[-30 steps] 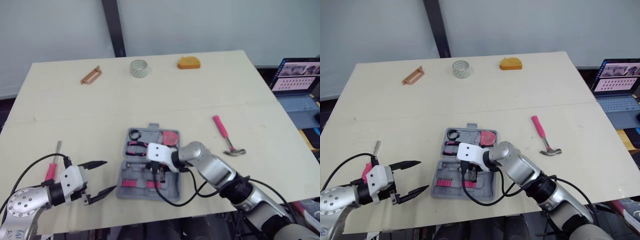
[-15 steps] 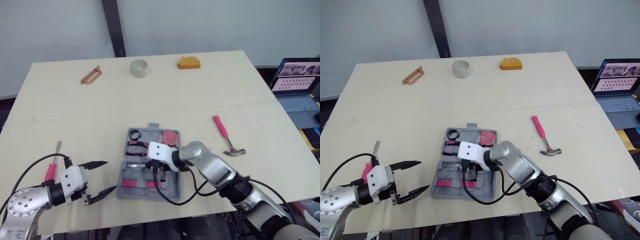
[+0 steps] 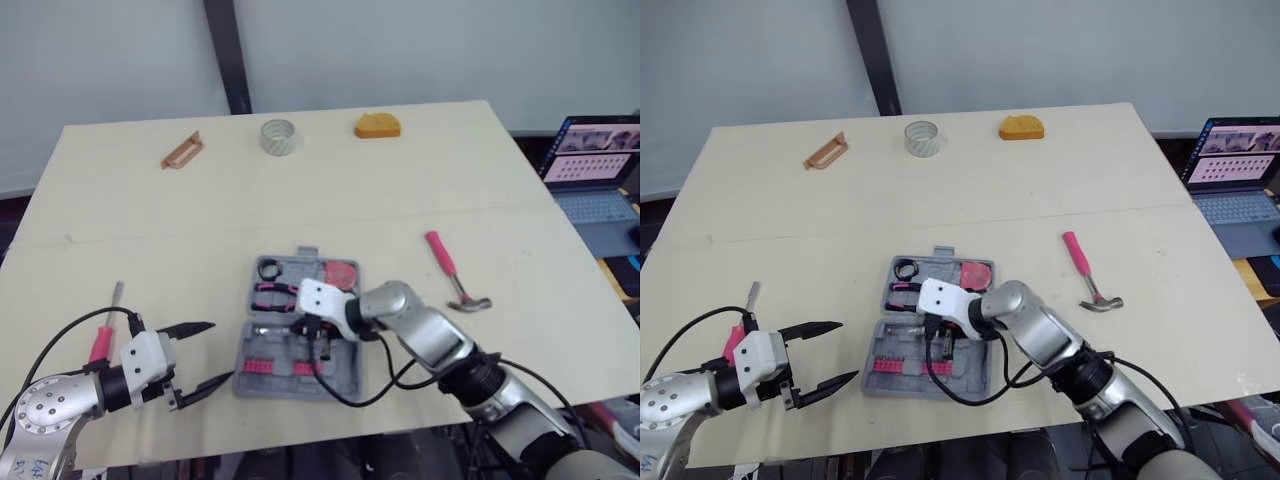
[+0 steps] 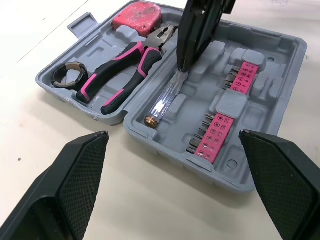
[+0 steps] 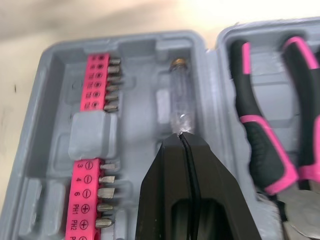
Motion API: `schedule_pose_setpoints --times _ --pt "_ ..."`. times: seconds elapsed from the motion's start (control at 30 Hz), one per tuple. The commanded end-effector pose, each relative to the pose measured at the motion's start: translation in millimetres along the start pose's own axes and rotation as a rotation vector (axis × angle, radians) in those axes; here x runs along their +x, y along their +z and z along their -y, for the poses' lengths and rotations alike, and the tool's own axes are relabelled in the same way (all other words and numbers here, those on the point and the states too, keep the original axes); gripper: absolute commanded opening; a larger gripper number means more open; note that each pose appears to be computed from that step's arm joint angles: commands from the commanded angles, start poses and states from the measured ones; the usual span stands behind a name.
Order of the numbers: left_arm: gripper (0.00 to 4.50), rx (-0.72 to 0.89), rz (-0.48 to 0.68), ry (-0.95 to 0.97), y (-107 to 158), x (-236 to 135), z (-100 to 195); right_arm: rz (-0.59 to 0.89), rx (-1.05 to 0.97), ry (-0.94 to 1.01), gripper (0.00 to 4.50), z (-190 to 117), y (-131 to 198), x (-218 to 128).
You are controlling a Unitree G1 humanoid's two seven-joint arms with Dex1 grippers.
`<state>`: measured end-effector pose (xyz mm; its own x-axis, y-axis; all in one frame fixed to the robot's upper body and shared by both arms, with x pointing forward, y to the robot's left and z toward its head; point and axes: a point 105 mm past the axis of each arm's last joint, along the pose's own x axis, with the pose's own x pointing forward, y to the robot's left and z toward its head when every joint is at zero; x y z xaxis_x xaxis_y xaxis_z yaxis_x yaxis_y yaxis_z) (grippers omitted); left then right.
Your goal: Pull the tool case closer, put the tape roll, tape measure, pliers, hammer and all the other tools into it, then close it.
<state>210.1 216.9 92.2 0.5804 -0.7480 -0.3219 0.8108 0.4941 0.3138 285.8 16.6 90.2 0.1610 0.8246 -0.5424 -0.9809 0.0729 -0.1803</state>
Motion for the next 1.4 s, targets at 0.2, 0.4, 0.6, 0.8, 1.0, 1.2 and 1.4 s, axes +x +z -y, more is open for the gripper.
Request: schedule_pose_setpoints --times 0.2,0.4,0.6,0.8,1.0,1.2,1.4 --pt "4.50 0.019 0.023 -0.005 6.1 1.2 -1.2 0.013 -0.029 -0.001 0.03 -0.3 5.7 -2.8" --pt "4.50 0.018 0.022 -0.007 6.2 1.6 -1.2 -0.020 -0.012 0.006 0.03 -3.2 -6.3 1.0" --pt "4.50 0.018 0.022 -0.005 6.4 1.7 -1.5 -0.060 -0.016 0.006 0.03 -5.3 -20.2 4.5" --pt "4.50 0.018 0.023 -0.003 7.3 1.9 -1.8 -0.080 0.009 -0.020 0.03 -0.6 -27.7 6.6" --pt "4.50 0.020 0.025 -0.005 8.2 3.1 -2.2 -0.093 0.056 -0.035 0.03 1.5 -33.6 9.0" --pt "4.50 0.021 0.030 -0.005 9.8 4.5 -3.3 -0.030 0.078 -0.023 0.03 -0.4 -24.2 8.9" --pt "4.50 0.018 0.031 -0.006 10.0 4.9 -3.1 0.071 0.061 0.012 0.03 -4.2 -0.9 1.3"
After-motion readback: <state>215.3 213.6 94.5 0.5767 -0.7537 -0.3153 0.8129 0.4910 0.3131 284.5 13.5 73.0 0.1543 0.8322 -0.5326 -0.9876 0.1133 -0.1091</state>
